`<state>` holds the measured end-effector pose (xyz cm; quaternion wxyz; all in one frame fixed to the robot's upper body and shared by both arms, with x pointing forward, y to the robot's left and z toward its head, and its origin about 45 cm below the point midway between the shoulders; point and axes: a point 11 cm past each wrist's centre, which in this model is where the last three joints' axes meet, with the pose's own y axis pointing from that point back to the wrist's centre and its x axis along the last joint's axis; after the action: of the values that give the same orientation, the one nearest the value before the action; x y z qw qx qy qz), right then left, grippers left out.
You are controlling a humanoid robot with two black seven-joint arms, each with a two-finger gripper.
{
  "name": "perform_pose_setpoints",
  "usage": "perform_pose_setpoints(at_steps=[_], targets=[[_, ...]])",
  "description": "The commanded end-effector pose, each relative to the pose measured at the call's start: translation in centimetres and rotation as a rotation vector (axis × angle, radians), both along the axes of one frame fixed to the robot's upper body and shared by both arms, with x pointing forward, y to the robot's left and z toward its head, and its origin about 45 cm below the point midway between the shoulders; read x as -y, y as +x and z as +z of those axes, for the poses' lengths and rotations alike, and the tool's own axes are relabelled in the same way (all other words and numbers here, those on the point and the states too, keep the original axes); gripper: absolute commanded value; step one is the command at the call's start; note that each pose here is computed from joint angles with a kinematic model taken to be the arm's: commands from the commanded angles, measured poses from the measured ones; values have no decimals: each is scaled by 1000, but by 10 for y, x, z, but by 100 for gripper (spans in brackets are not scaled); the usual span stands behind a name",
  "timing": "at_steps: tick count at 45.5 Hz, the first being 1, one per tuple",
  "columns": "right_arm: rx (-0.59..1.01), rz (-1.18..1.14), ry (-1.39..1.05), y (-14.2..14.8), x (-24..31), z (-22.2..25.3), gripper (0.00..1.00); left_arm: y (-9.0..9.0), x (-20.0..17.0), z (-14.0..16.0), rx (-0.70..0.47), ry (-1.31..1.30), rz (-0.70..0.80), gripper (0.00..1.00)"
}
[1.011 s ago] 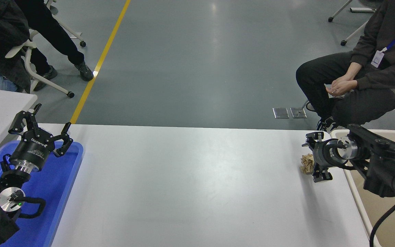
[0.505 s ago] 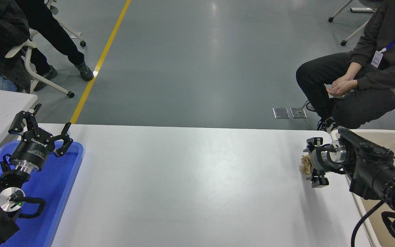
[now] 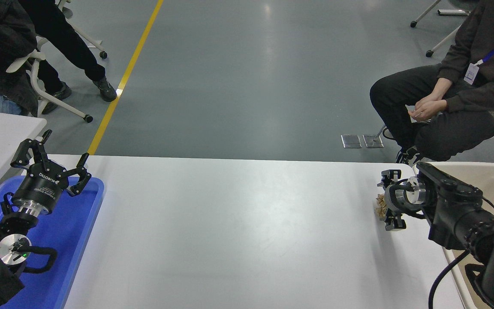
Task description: Clean the table surface
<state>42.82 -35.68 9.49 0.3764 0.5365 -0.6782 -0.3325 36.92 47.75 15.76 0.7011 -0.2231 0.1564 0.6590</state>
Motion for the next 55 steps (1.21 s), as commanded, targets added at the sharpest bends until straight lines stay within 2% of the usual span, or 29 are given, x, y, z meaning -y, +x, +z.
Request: perform_pose_setpoints(at_steps=[1, 18, 24, 44, 50, 53, 55], targets=[[9, -8, -34, 0, 9, 2, 98, 0, 0, 0, -1, 0, -1, 100], [3, 12, -36, 0, 3, 0, 97, 0, 0, 0, -1, 0, -1, 100], [0, 33, -15, 0, -5, -3, 77, 0, 0, 0, -1, 0, -1, 100], [16, 41, -20, 0, -6, -5, 66, 0, 0, 0, -1, 0, -1, 100], [12, 37, -20, -2, -5, -7, 73, 0, 0, 0, -1, 0, -1, 100], [9, 37, -19, -2, -5, -7, 85, 0, 0, 0, 0, -1, 0, 100], [5, 36, -19, -4, -5, -9, 90, 0, 0, 0, -1, 0, -1, 100]])
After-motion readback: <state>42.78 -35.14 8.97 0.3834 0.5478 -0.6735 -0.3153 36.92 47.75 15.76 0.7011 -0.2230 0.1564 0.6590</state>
